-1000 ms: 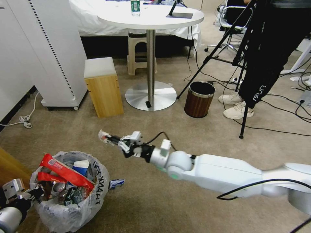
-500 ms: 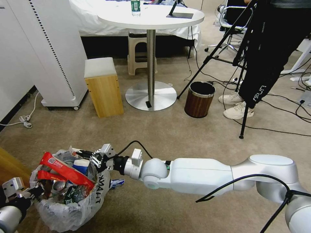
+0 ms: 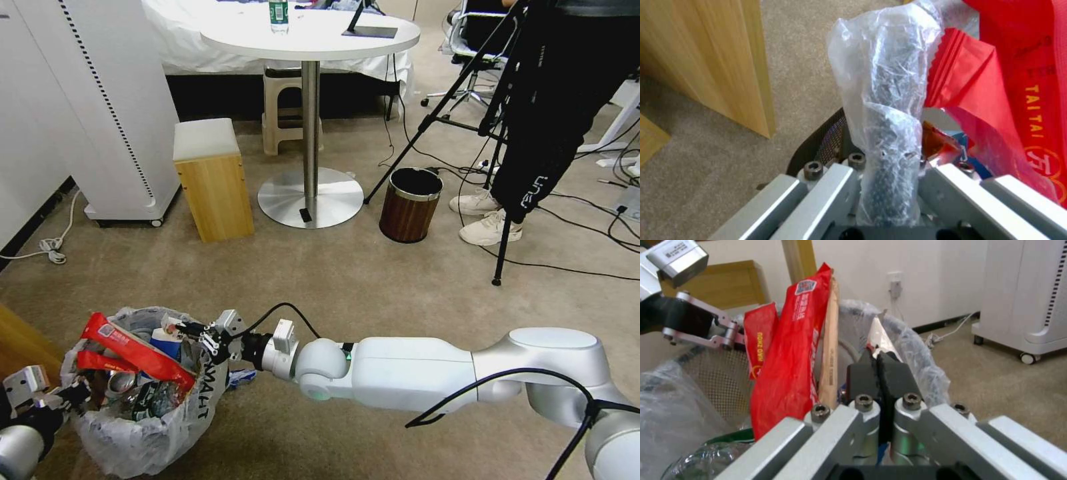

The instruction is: Pick up the trash bin and place the garbage on the floor into it.

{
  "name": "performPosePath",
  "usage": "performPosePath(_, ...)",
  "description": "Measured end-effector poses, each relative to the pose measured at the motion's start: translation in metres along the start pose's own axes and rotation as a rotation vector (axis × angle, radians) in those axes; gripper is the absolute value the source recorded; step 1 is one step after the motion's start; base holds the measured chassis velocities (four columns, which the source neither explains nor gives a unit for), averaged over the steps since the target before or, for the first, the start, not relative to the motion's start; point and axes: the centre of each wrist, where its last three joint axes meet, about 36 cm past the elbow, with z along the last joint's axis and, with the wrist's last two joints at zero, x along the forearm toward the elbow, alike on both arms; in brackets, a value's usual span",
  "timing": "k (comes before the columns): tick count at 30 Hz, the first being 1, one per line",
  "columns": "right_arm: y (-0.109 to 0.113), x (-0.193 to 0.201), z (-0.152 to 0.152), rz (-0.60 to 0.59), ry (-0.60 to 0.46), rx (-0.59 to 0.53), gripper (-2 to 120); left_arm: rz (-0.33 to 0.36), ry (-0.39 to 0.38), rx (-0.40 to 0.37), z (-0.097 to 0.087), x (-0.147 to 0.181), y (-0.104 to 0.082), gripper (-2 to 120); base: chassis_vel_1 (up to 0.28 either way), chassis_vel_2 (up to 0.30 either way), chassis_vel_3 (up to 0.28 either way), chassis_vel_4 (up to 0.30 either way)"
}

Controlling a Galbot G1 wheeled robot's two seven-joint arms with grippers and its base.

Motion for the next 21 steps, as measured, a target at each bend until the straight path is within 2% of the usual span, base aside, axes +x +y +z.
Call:
performPosePath(4, 0.001, 0.004, 0.003, 0.007, 0.011, -0.004, 0, -0.001, 0.001, 0.007, 0.002, 0.000, 0.000, 1, 0.000, 0.000, 0.000, 0.000)
performPosePath(5, 0.002, 0.007, 0.004, 0.009, 0.016, -0.006, 6, 0.000, 0.000, 0.008, 0.002, 0.000, -0.001, 1, 0.000, 0.000, 0.000, 0.000)
performPosePath(6, 0.002, 0.007, 0.004, 0.009, 0.016, -0.006, 6, 0.000, 0.000, 0.008, 0.002, 0.000, -0.001, 1, 0.000, 0.000, 0.000, 0.000)
performPosePath(9, 0.003, 0.015, 0.007, 0.021, 0.022, -0.012, 21, 0.001, -0.001, 0.008, 0.002, 0.000, -0.001, 1, 0.000, 0.000, 0.000, 0.000)
performPosePath(11, 0.003, 0.015, 0.007, 0.022, 0.022, -0.012, 22, 0.001, -0.001, 0.008, 0.002, 0.000, -0.001, 1, 0.000, 0.000, 0.000, 0.000)
performPosePath(13, 0.001, 0.021, 0.006, 0.035, 0.014, -0.016, 35, 0.002, -0.001, 0.009, 0.003, 0.000, -0.002, 1, 0.000, 0.000, 0.000, 0.000)
performPosePath(15, 0.000, 0.023, 0.004, 0.042, 0.007, -0.018, 38, 0.002, -0.001, 0.009, 0.003, 0.000, -0.002, 1, 0.000, 0.000, 0.000, 0.000)
performPosePath(16, -0.001, 0.024, 0.001, 0.050, -0.005, -0.021, 45, 0.001, -0.001, 0.008, 0.003, 0.000, -0.002, 1, 0.000, 0.000, 0.000, 0.000)
performPosePath(18, -0.002, 0.025, -0.001, 0.054, -0.012, -0.023, 48, 0.001, -0.001, 0.008, 0.003, 0.000, -0.002, 1, 0.000, 0.000, 0.000, 0.000)
performPosePath(20, -0.004, 0.029, -0.007, 0.064, -0.027, -0.026, 60, 0.001, -0.001, 0.008, 0.003, 0.000, -0.002, 1, 0.000, 0.000, 0.000, 0.000)
performPosePath(21, -0.004, 0.029, -0.007, 0.064, -0.027, -0.026, 60, 0.001, -0.001, 0.008, 0.003, 0.000, -0.002, 1, 0.000, 0.000, 0.000, 0.000)
